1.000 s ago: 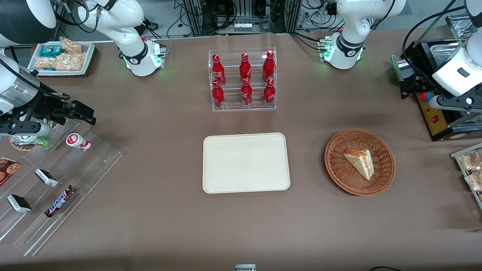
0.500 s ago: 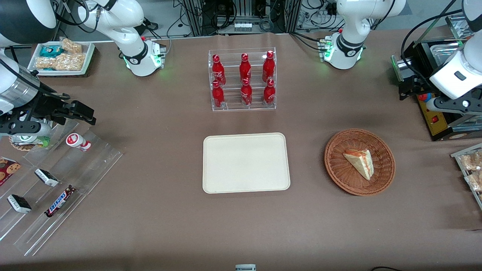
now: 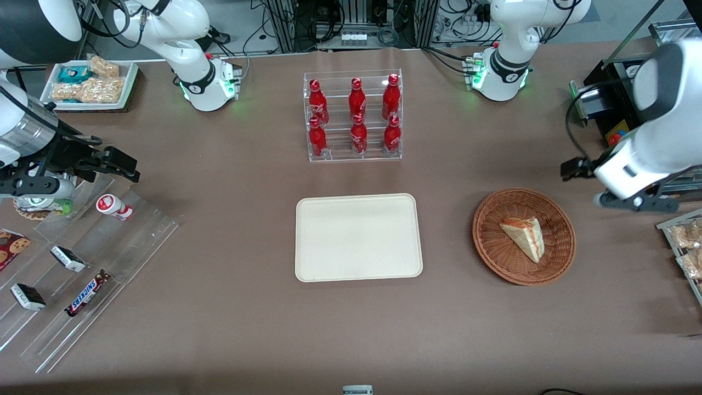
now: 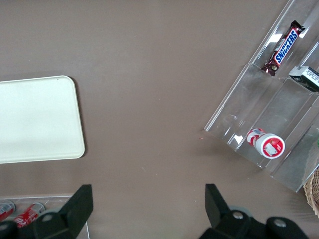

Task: Place sandwich from basket to tray

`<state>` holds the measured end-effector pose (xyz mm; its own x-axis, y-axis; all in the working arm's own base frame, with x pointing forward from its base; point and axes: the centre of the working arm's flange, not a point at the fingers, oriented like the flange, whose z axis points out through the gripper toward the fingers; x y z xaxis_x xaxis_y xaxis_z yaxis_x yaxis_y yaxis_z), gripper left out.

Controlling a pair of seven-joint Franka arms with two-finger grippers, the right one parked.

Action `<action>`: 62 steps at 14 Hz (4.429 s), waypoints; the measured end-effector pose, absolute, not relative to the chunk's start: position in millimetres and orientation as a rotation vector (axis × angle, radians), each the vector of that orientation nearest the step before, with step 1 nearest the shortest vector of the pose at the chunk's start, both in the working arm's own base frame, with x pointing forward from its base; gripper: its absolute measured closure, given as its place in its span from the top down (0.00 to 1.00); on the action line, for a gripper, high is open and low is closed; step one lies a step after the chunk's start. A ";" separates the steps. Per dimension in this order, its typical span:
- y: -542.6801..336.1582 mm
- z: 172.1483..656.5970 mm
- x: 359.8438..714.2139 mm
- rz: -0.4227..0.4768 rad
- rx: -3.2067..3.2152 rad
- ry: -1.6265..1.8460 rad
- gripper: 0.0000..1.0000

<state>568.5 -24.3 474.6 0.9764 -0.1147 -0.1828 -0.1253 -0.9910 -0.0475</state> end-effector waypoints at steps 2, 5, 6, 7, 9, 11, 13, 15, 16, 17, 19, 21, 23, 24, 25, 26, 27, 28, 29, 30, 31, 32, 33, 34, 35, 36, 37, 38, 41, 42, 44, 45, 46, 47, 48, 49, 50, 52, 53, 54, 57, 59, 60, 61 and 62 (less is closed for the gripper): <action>-25.2 428.0 566.8 0.231 -3.071 0.156 1.00; -26.4 370.8 555.3 0.123 -3.083 0.023 1.00; -26.8 356.1 551.4 0.100 -3.083 -0.081 1.00; -27.3 346.3 549.5 0.087 -3.078 -0.196 1.00; -29.5 337.1 552.8 0.042 -3.056 -0.445 1.00; -31.2 329.4 558.0 -0.006 -3.007 -0.741 1.00; -33.4 316.7 563.3 -0.043 -2.938 -1.014 1.00; -36.8 300.4 567.6 -0.061 -2.876 -1.201 1.00; -38.1 291.6 568.8 -0.058 -2.861 -1.240 1.00; -38.7 283.2 569.5 -0.052 -2.851 -1.260 1.00; -38.9 268.8 570.7 -0.042 -2.840 -1.279 0.99; -39.0 256.4 570.6 -0.020 -2.831 -1.284 0.85; -39.8 255.1 572.3 -0.019 -2.832 -1.282 0.64; -40.6 258.7 574.6 -0.028 -2.835 -1.282 0.52; -42.5 263.9 577.6 -0.032 -2.839 -1.278 0.44; -46.4 270.8 581.3 -0.022 -2.841 -1.263 0.34; -54.2 280.8 586.4 -0.003 -2.845 -1.232 0.29; -67.8 294.1 592.7 0.014 -2.854 -1.190 0.26; -86.4 307.1 597.8 0.019 -2.869 -1.144 0.23; -110.0 318.3 600.6 0.013 -2.891 -1.091 0.17; -135.7 324.5 600.1 0.003 -2.916 -1.033 0.15; -162.9 326.8 597.7 -0.007 -2.942 -0.972 0.15; -190.0 326.7 595.1 -0.014 -2.966 -0.912 0.15; -218.9 326.2 593.1 -0.023 -2.992 -0.848 0.15; -248.5 325.5 591.8 -0.035 -3.018 -0.785 0.15; -280.2 324.6 590.2 -0.048 -3.045 -0.718 0.15; -313.2 322.6 587.5 -0.061 -3.070 -0.651 0.15; -344.3 318.9 583.4 -0.071 -3.092 -0.588 0.15; -426.7 300.7 564.8 -0.087 -3.138 -0.432 0.15; -448.0 293.8 558.4 -0.090 -3.148 -0.390 0.15; -480.4 279.2 548.2 -0.111 -3.175 -0.325 0.15; -490.5 272.1 544.3 -0.125 -3.189 -0.307 0.15; -498.6 264.5 540.2 -0.134 -3.199 -0.296 0.15; -503.7 256.5 537.2 -0.136 -3.202 -0.288 0.15; -505.4 249.7 536.2 -0.133 -3.202 -0.284 0.15; -505.4 244.8 536.3 -0.131 -3.201 -0.284 0.15; -505.2 241.0 536.1 -0.127 -3.198 -0.283 0.15; -506.1 237.3 534.7 -0.121 -3.195 -0.280 0.30; -506.8 238.5 534.8 -0.124 -3.197 -0.280 0.41; -508.1 243.4 536.2 -0.134 -3.203 -0.283 0.50; -505.9 300.1 546.3 -0.180 -3.214 -0.313 0.79; -488.5 366.1 550.2 -0.182 -3.191 -0.348 0.99; -474.8 399.2 549.3 -0.168 -3.171 -0.370 1.00; -460.4 428.8 547.5 -0.152 -3.154 -0.391 1.00; -445.3 453.9 547.1 -0.147 -3.140 -0.416 1.00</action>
